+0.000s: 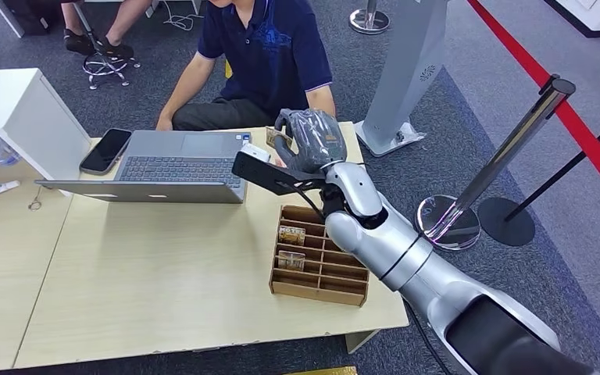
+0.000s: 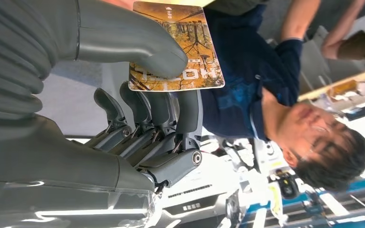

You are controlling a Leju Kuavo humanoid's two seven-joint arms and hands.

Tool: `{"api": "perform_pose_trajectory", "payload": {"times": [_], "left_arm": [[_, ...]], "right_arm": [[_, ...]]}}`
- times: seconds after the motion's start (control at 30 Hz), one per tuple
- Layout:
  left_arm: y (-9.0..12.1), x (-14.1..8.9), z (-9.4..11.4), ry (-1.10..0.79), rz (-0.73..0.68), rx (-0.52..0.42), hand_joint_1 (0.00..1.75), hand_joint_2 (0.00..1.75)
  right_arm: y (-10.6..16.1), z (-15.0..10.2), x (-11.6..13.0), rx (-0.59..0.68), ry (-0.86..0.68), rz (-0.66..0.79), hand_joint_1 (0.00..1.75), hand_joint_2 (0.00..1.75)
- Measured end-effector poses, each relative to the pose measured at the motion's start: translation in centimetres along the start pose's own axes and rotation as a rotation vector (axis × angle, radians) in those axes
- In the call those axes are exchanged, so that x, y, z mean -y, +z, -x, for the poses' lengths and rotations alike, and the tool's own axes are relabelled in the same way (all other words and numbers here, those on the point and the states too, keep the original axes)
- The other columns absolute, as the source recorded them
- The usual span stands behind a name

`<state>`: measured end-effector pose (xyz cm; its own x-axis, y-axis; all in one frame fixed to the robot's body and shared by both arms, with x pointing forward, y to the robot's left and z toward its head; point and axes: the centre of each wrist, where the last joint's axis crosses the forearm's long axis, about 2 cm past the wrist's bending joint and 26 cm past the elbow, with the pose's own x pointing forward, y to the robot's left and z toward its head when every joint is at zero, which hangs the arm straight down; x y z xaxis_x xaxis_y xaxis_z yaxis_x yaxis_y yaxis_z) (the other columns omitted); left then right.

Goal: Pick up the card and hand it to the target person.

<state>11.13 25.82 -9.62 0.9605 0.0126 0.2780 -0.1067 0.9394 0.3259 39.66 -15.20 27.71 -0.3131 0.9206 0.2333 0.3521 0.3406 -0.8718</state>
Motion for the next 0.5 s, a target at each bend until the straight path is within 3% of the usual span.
{"api": "perform_pose_trajectory", "payload": {"times": [0.43,0.47,0.5], "left_arm": [[0.0,0.2,-1.2,-0.038,0.009,0.030,0.00,0.00],[0.0,0.2,-1.2,-0.039,0.010,0.029,0.00,0.00],[0.0,0.2,-1.2,-0.039,0.010,0.028,0.00,0.00]], "right_arm": [[0.1,1.6,-4.6,-0.049,0.153,-0.086,1.34,1.75],[0.1,1.7,-4.8,-0.052,0.162,-0.090,1.14,1.75],[0.2,1.8,-5.0,-0.054,0.170,-0.096,0.81,1.75]]}}
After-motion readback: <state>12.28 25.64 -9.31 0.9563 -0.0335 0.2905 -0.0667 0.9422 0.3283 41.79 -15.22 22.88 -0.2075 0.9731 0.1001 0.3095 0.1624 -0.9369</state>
